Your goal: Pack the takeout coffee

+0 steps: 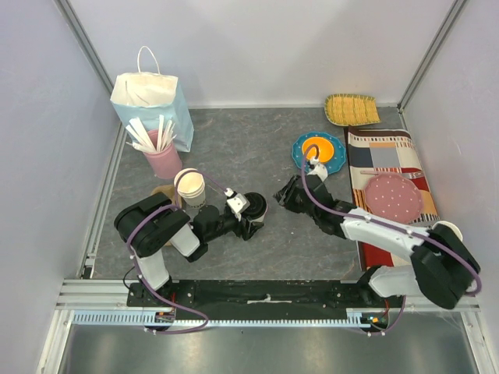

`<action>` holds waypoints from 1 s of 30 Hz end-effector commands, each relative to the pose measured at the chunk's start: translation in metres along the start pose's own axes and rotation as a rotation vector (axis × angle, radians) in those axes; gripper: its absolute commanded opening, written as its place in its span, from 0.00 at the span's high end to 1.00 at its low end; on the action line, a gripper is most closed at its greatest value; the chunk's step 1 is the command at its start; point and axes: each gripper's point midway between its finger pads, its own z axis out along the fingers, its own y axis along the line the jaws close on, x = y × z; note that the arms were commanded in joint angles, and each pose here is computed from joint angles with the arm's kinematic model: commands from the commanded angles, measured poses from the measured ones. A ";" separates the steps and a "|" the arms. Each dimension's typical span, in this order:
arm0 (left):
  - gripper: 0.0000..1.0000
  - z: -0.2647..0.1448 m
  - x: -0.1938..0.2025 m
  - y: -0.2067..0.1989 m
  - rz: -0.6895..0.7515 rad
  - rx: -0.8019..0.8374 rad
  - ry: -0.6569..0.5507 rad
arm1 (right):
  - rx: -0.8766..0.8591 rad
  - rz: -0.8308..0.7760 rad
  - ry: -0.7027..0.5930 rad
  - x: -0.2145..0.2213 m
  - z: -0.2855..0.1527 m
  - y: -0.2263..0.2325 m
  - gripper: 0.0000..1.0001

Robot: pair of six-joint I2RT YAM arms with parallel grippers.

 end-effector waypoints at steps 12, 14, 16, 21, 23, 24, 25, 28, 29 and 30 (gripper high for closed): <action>0.29 0.006 -0.077 0.002 0.103 0.009 -0.314 | -0.140 -0.416 0.008 -0.038 -0.017 0.076 0.24; 0.29 0.006 -0.077 0.002 0.102 0.008 -0.315 | -0.117 -0.423 0.008 -0.036 -0.012 0.070 0.32; 0.29 0.007 -0.076 0.002 0.100 0.011 -0.312 | -0.116 -0.427 0.015 -0.033 -0.010 0.067 0.37; 0.29 0.007 -0.075 0.003 0.098 0.010 -0.311 | -0.136 -0.416 0.067 -0.019 -0.007 0.063 0.49; 0.29 0.007 -0.075 0.003 0.096 0.008 -0.311 | -0.130 -0.409 0.064 -0.018 -0.007 0.060 0.54; 0.29 0.007 -0.075 0.004 0.096 0.007 -0.311 | -0.126 -0.402 0.066 -0.016 -0.007 0.057 0.55; 0.29 0.007 -0.074 0.004 0.095 0.005 -0.308 | -0.120 -0.396 0.070 -0.015 -0.007 0.054 0.56; 0.29 0.007 -0.074 0.005 0.093 0.003 -0.308 | -0.114 -0.389 0.084 -0.010 -0.007 0.049 0.56; 0.29 0.007 -0.075 0.005 0.095 0.002 -0.310 | -0.115 -0.389 0.085 -0.009 -0.008 0.049 0.53; 0.29 0.007 -0.074 0.005 0.095 0.004 -0.308 | -0.118 -0.387 0.074 -0.012 -0.010 0.051 0.52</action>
